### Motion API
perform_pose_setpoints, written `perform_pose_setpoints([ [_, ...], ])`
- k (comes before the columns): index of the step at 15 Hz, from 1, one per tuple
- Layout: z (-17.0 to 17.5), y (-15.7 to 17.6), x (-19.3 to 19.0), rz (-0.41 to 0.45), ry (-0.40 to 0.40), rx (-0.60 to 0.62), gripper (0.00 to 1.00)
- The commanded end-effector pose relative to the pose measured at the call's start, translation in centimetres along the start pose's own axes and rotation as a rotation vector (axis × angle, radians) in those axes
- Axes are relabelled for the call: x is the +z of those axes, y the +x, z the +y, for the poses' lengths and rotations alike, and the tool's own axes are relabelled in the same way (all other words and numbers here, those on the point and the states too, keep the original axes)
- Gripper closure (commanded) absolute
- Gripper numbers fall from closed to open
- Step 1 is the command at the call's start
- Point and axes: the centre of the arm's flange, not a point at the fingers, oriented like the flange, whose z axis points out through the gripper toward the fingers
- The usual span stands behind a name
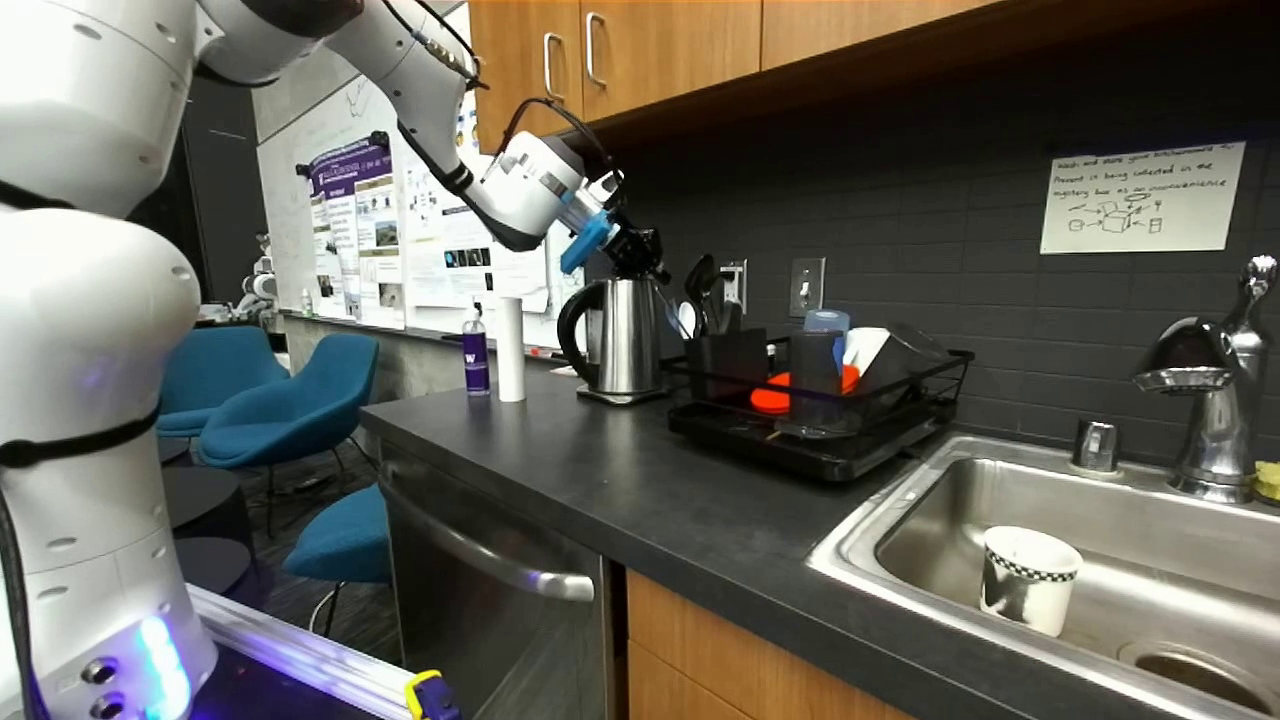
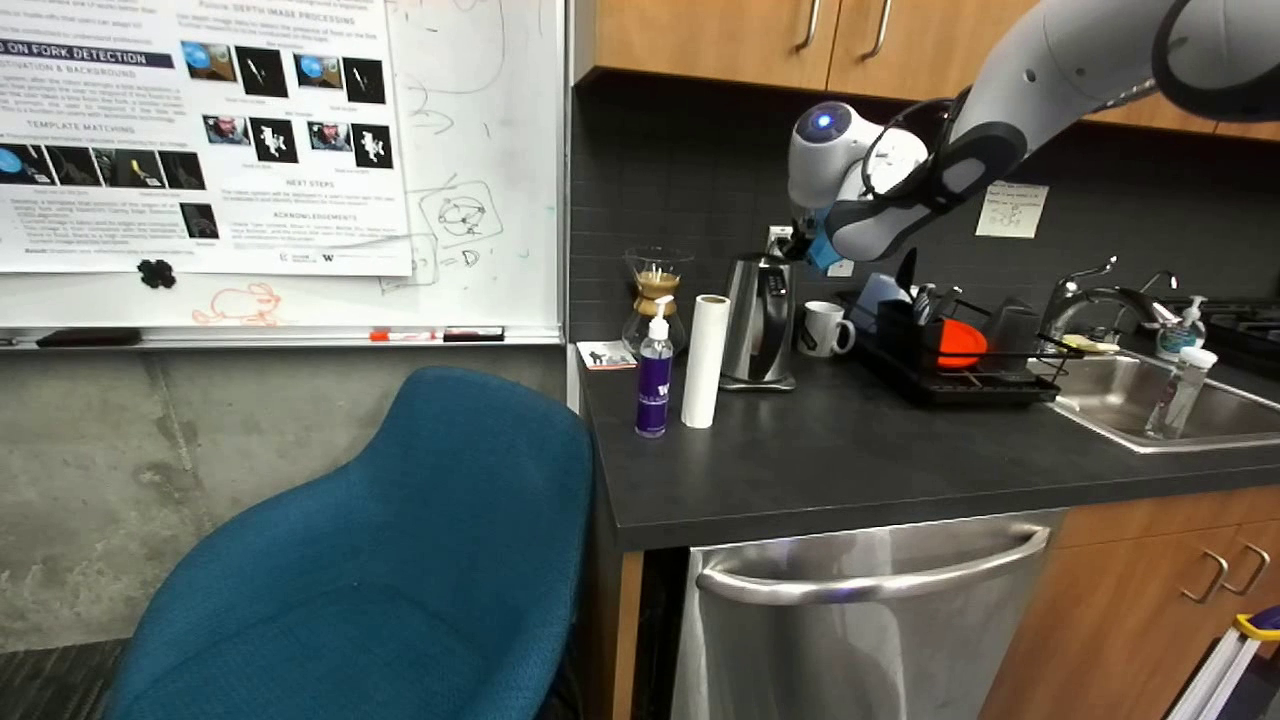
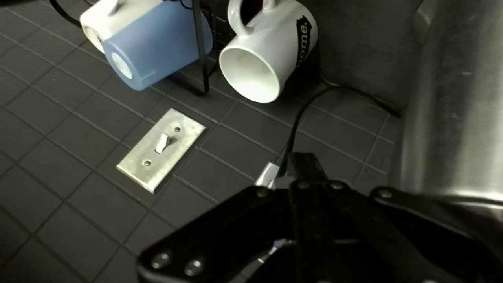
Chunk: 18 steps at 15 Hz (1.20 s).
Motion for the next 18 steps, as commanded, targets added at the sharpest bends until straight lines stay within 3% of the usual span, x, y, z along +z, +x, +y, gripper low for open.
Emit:
perform_pose_setpoints([
  [1,0.9,1.7,1.9,-0.051,-0.039,0.037,1.0],
  [14,1.4,2.9,7.5,-0.236,-0.124,0.18,1.0],
  [18,1.2,3.2,9.1,-0.305,-0.107,0.251,1.0],
])
